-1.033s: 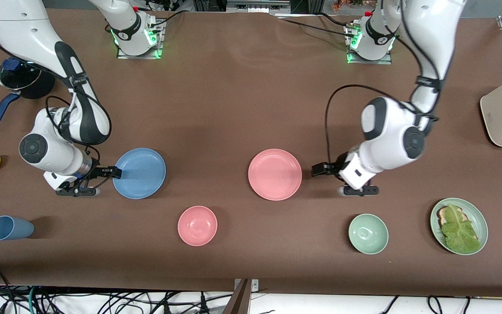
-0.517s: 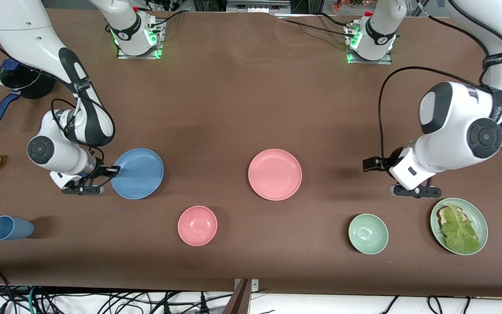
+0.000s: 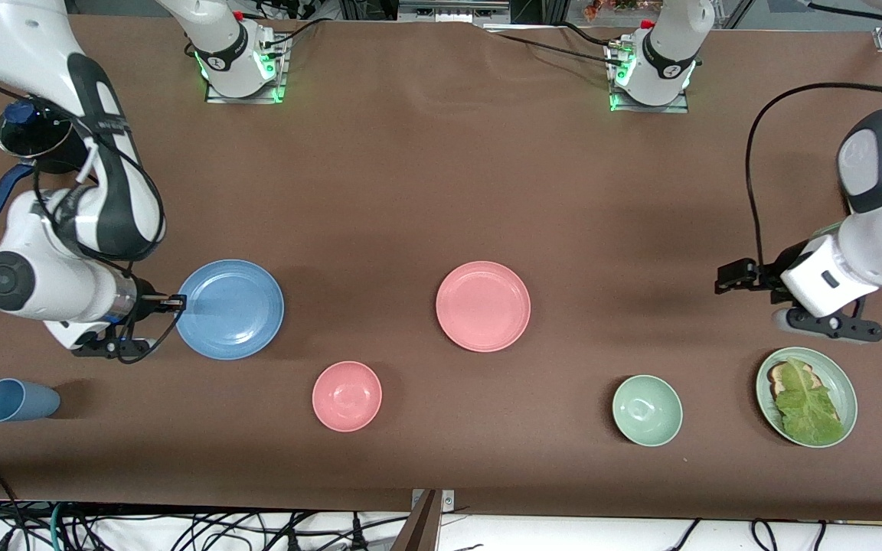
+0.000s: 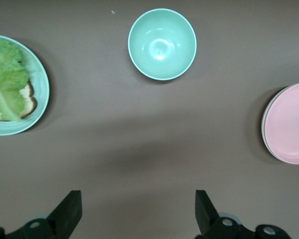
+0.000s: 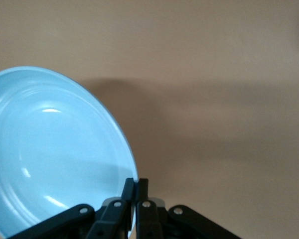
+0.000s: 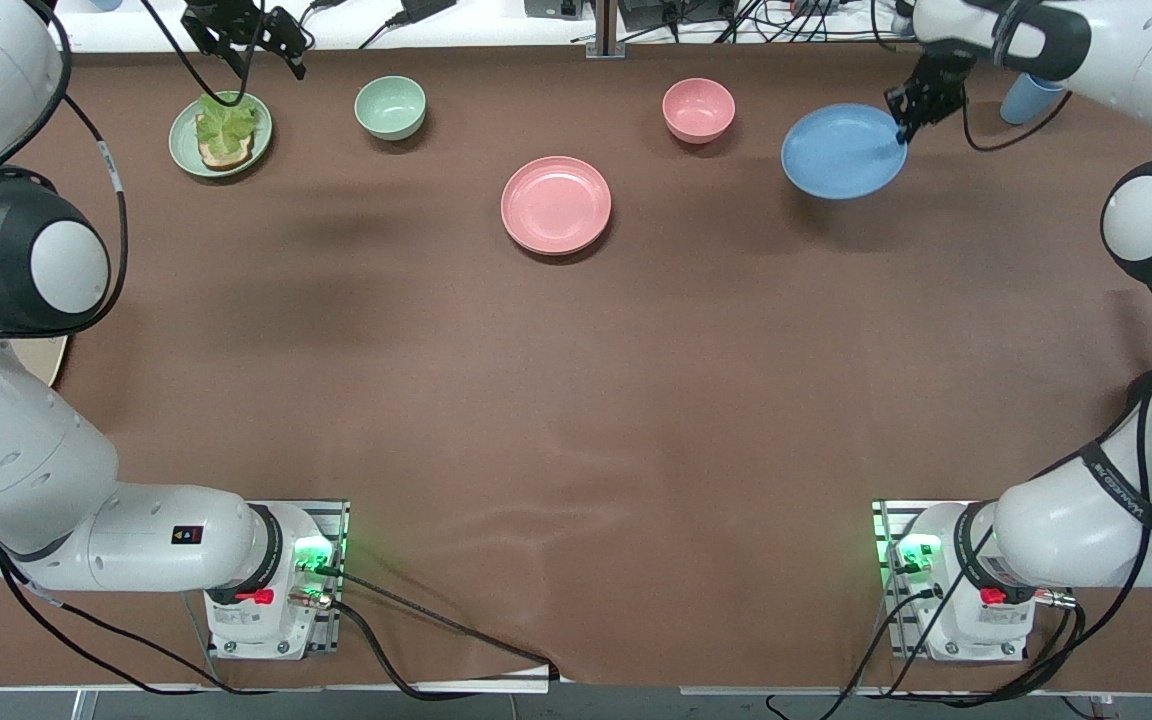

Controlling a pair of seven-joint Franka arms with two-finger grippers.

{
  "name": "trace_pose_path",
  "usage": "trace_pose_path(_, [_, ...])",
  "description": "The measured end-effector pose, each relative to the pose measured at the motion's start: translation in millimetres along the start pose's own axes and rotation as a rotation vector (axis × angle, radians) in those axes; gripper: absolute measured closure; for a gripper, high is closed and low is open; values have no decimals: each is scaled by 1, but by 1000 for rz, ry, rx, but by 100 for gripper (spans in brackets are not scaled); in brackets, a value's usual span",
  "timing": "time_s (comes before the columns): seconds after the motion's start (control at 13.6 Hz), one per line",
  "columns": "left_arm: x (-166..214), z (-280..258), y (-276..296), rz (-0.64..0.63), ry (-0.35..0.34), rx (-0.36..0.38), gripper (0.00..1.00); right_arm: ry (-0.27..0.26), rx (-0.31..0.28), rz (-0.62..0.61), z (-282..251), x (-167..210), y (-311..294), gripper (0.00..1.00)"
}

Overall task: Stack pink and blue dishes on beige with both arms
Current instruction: 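Grip the blue plate rim with the right gripper while the left gripper withdraws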

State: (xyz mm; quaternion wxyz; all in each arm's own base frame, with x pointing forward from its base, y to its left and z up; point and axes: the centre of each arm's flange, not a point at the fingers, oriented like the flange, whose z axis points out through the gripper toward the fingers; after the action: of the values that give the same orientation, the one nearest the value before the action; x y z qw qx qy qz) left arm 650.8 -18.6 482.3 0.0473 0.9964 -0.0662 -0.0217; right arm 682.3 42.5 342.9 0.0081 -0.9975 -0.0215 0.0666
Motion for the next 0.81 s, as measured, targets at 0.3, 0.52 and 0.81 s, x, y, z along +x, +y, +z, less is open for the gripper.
trace_pose_path(0.3, [-22,-46,-1,-6,25,4,0,5,27,3,-11,-4,-92,96])
trace_pose_path(0.52, [-37,-68,-5,-16,26,6,0,56,42,73,10,-18,-209,96])
trace_pose_path(0.81, [-57,-70,-5,-15,-89,-10,0,128,94,185,55,-43,-333,96])
